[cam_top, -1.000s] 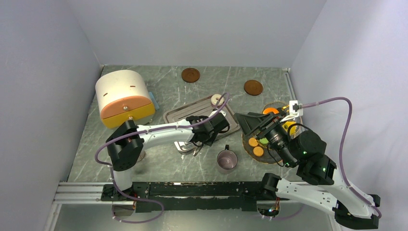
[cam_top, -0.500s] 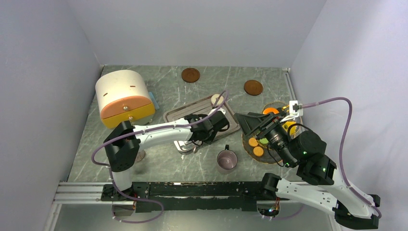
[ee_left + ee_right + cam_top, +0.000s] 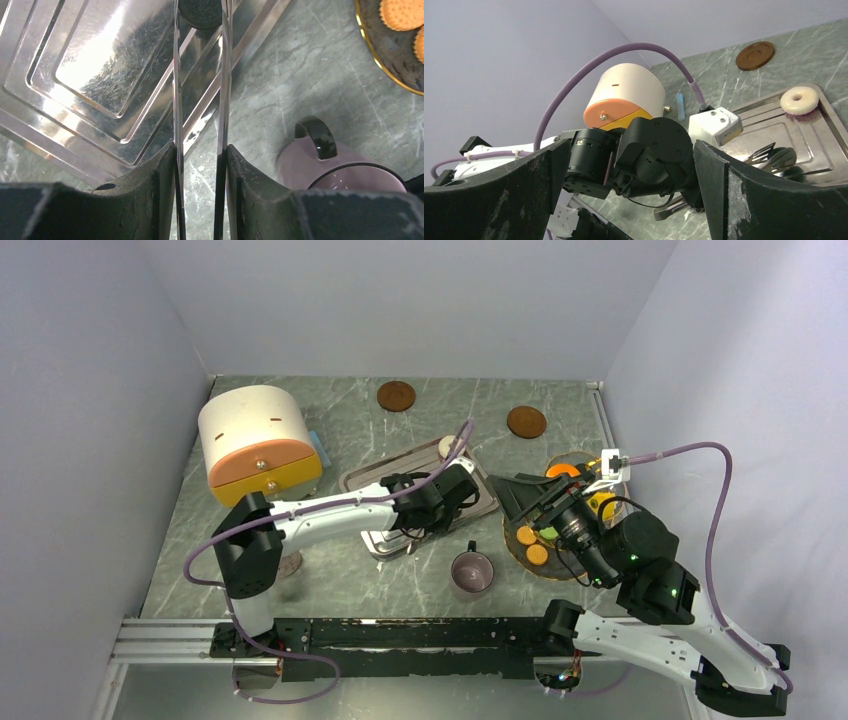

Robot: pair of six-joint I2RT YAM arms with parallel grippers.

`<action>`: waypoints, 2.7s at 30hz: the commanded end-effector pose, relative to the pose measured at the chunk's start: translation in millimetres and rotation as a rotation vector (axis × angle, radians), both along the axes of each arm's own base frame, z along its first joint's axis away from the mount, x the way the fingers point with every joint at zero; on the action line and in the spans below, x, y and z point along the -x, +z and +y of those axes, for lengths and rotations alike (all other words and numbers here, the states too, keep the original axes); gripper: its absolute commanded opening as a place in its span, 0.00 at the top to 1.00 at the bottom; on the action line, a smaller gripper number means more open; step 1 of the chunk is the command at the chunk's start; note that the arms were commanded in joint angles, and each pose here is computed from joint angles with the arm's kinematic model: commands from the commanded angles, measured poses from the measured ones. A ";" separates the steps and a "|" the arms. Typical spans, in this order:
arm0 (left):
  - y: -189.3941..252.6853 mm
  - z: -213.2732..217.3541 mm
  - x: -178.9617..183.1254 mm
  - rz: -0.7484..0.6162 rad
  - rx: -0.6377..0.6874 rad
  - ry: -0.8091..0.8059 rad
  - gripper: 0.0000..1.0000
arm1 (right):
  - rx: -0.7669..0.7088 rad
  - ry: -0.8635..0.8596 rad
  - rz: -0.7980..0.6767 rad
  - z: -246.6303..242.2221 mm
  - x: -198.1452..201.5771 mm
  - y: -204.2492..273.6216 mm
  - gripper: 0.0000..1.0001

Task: Serve the afternoon tea
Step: Pick up the desert from the tray, then place the desert on the desert table.

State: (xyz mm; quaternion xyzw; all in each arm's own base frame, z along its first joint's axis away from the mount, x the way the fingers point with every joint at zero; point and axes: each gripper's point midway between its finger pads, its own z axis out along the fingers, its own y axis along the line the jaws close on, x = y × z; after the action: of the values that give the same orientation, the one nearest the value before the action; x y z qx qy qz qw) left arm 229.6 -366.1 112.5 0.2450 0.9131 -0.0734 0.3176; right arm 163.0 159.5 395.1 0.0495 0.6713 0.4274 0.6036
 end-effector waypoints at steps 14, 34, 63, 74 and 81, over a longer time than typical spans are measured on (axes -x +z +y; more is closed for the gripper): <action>49.8 -84.5 22.8 -0.036 0.233 -0.181 0.60 | -0.020 -0.020 -0.013 -7.5 0.4 5.1 0.03; 33.1 -129.2 37.2 0.003 0.277 -0.263 0.61 | -0.020 -0.024 -0.014 -9.1 0.5 4.8 0.03; 3.7 -165.3 35.7 0.033 0.317 -0.288 0.61 | -0.021 -0.027 -0.017 -11.2 1.0 5.3 0.03; 3.1 -176.5 35.3 0.032 0.347 -0.308 0.61 | -0.018 -0.035 -0.019 -13.2 0.6 6.4 0.02; 4.5 -184.4 42.0 0.054 0.394 -0.337 0.61 | -0.014 -0.036 -0.018 -12.7 0.1 5.6 0.02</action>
State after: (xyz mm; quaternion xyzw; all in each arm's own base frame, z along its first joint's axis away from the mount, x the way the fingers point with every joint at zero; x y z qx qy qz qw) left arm 193.1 -524.8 97.0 0.3239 0.8583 -0.2535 0.3069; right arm 162.4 152.6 397.4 0.0553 0.6667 0.4249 0.6099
